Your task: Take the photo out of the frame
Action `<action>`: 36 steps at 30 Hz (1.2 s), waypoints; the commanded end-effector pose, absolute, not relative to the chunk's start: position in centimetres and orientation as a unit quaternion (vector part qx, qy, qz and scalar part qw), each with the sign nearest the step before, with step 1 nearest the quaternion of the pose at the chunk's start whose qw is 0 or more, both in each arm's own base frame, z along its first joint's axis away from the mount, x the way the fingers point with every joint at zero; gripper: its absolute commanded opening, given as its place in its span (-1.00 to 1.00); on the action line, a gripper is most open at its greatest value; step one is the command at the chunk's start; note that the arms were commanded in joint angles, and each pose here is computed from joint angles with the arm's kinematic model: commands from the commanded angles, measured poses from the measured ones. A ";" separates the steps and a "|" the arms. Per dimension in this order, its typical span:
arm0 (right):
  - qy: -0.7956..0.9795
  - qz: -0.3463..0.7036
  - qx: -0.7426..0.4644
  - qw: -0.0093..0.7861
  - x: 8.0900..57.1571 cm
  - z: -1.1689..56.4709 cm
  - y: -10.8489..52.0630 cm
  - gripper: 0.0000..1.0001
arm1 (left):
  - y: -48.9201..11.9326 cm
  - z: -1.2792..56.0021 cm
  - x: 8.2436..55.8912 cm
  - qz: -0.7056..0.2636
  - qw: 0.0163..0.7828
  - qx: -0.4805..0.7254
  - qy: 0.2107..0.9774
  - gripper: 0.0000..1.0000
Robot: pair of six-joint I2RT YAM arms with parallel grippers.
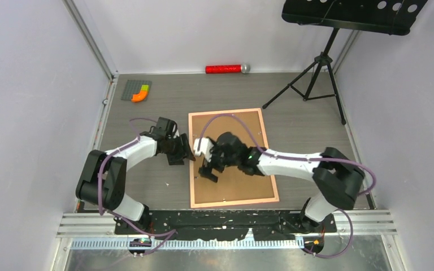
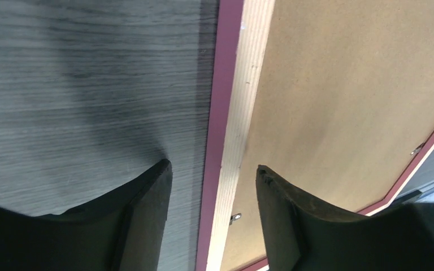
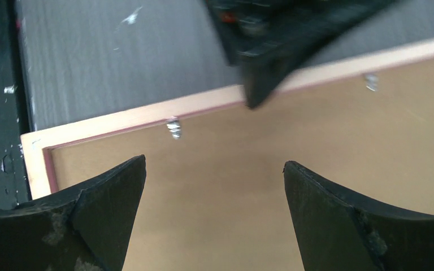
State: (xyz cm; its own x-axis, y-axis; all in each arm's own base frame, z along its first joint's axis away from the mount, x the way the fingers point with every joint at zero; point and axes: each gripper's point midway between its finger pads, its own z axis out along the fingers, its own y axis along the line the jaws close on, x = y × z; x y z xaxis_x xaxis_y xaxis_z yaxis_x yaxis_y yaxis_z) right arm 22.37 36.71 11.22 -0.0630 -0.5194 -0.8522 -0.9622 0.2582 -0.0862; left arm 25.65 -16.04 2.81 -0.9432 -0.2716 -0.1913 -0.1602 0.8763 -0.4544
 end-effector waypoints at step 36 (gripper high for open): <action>0.682 0.152 -0.577 0.423 24.3 1.5 42.2 0.06 | -17.1 -0.4 23.6 -0.171 0.091 -0.066 0.979 -0.75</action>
State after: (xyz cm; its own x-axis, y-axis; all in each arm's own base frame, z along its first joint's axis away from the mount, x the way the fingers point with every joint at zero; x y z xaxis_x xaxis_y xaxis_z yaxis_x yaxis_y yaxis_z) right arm 21.08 41.96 3.63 0.1251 -0.6211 -0.7737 -0.9636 0.1096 -0.2438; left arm 26.21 -17.69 2.07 -0.9555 -0.1892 -0.2263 -0.0881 0.9153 -0.3931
